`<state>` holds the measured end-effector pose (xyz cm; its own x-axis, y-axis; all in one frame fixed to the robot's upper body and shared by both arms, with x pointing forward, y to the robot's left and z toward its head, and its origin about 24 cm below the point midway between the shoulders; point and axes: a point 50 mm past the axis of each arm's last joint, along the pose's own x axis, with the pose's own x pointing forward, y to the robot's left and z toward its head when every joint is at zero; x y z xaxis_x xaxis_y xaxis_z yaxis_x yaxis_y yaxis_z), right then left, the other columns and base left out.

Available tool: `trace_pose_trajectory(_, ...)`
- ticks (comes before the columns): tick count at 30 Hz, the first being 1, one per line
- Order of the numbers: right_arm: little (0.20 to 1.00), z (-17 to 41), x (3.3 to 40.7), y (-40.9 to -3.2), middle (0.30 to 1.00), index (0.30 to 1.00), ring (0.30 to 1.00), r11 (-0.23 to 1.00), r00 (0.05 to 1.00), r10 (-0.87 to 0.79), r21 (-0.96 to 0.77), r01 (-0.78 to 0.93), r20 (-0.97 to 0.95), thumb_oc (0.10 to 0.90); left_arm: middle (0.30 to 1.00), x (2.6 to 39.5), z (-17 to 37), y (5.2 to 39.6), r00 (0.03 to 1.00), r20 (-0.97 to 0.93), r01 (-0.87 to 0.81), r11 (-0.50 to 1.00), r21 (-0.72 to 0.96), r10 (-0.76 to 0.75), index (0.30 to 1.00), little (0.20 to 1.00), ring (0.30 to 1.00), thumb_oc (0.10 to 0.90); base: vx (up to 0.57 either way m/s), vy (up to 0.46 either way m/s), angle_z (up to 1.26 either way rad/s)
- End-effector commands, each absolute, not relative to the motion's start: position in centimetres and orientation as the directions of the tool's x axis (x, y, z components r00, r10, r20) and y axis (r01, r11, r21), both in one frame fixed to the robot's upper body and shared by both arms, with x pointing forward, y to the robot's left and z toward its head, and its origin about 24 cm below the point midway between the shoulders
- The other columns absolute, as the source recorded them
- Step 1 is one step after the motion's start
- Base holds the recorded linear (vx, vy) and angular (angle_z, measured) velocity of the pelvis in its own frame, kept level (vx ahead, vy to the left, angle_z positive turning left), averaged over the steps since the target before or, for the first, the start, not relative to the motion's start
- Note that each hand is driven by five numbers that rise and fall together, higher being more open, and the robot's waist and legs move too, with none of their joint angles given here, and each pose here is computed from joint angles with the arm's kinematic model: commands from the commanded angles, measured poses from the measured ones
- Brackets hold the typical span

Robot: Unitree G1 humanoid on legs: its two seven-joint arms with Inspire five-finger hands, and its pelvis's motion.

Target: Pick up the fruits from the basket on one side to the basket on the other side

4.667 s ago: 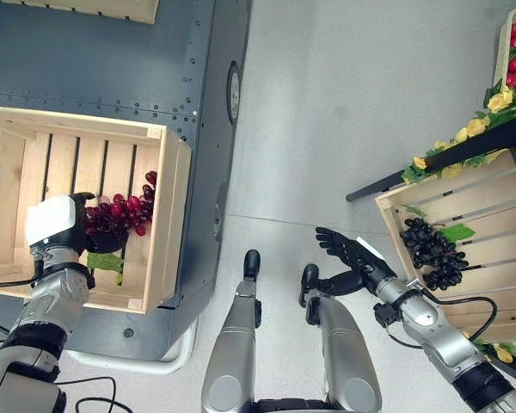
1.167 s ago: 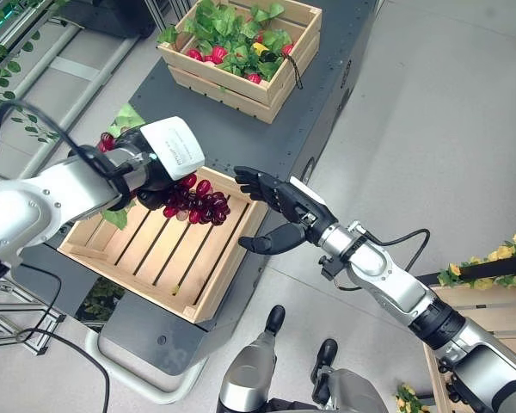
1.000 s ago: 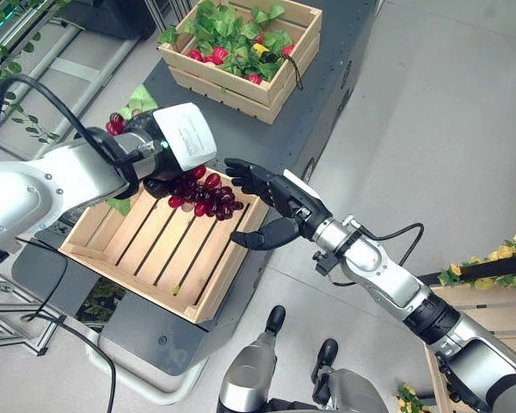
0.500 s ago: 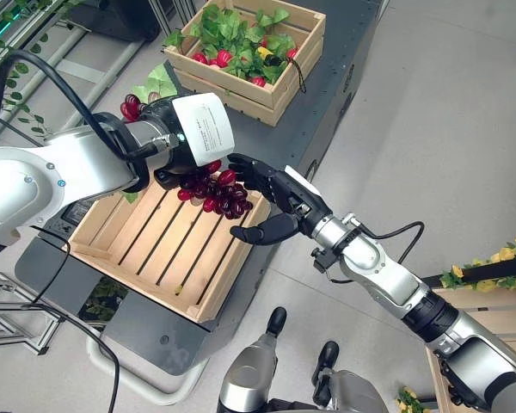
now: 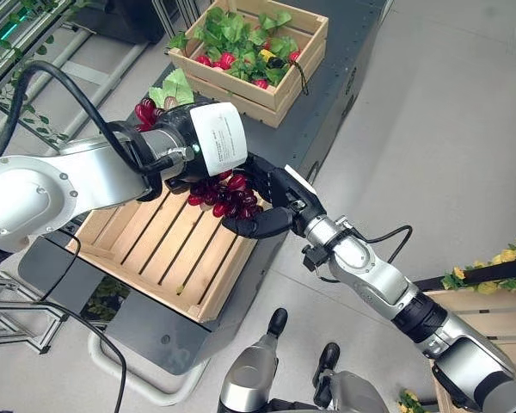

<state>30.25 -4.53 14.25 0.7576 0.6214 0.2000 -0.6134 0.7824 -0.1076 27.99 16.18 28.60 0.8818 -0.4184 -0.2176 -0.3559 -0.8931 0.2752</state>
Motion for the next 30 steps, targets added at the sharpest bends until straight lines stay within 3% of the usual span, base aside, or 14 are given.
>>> trace_pose_trajectory(1, 0.9, 13.44, 28.21, -2.04, 0.9, 0.9, 0.9, 0.751, 0.737, 0.624, 0.062, -0.658, 0.261, 0.8, 0.3, 29.92, 25.08, 15.33, 0.867, -0.226, -0.332, -0.854, 0.401, -0.443, 0.3, 0.3, 0.3, 0.4, 0.0, 0.0, 0.0)
trace_pose_trajectory(5, 0.9, 13.38, 28.12, -1.94, 0.9, 0.9, 0.9, 0.747, 0.733, 0.628, 0.064, -0.662, 0.26, 0.8, 0.3, 29.81, 24.82, 14.95, 0.862, -0.228, -0.339, -0.849, 0.405, -0.453, 0.3, 0.3, 0.3, 0.4, 0.0, 0.0, 0.0)
trace_pose_trajectory(6, 0.836, 13.41, 28.13, -1.89, 0.836, 0.836, 0.836, 0.748, 0.737, 0.625, 0.07, -0.66, 0.258, 0.758, 0.3, 29.85, 24.77, 14.81, 0.862, -0.223, -0.341, -0.847, 0.409, -0.455, 0.3, 0.3, 0.3, 0.4, 0.0, 0.0, 0.0)
trace_pose_trajectory(7, 0.836, 13.42, 28.14, -1.89, 0.836, 0.836, 0.836, 0.749, 0.737, 0.625, 0.07, -0.659, 0.257, 0.758, 0.3, 29.86, 24.77, 14.8, 0.863, -0.222, -0.341, -0.846, 0.409, -0.454, 0.3, 0.3, 0.3, 0.4, 0.0, 0.0, 0.0)
trace_pose_trajectory(8, 0.695, 13.41, 28.15, -1.88, 0.695, 0.695, 0.695, 0.75, 0.738, 0.625, 0.068, -0.658, 0.256, 0.664, 0.3, 29.87, 24.76, 14.79, 0.863, -0.22, -0.341, -0.846, 0.41, -0.454, 0.3, 0.3, 0.3, 0.4, 0.0, 0.0, 0.0)
trace_pose_trajectory(9, 0.444, 13.33, 28.16, -1.86, 0.444, 0.444, 0.444, 0.752, 0.739, 0.624, 0.061, -0.656, 0.253, 0.496, 0.3, 29.92, 24.76, 14.77, 0.864, -0.218, -0.34, -0.846, 0.411, -0.453, 0.3, 0.3, 0.3, 0.4, 0.0, 0.0, 0.0)
trace_pose_trajectory(10, 0.3, 13.23, 28.15, -1.84, 0.3, 0.3, 0.3, 0.756, 0.742, 0.621, 0.055, -0.652, 0.251, 0.4, 0.3, 29.93, 24.79, 14.73, 0.865, -0.216, -0.342, -0.847, 0.408, -0.453, 0.3, 0.3, 0.3, 0.4, 0.0, 0.0, 0.0)
trace_pose_trajectory(30, 0.3, 13.08, 28.57, -2.56, 0.3, 0.3, 0.3, 0.793, 0.782, 0.578, 0.063, -0.605, 0.231, 0.4, 0.3, 29.97, 24.27, 15.04, 0.876, -0.228, -0.296, -0.846, 0.443, -0.426, 0.3, 0.3, 0.3, 0.4, 0.0, 0.0, 0.0)
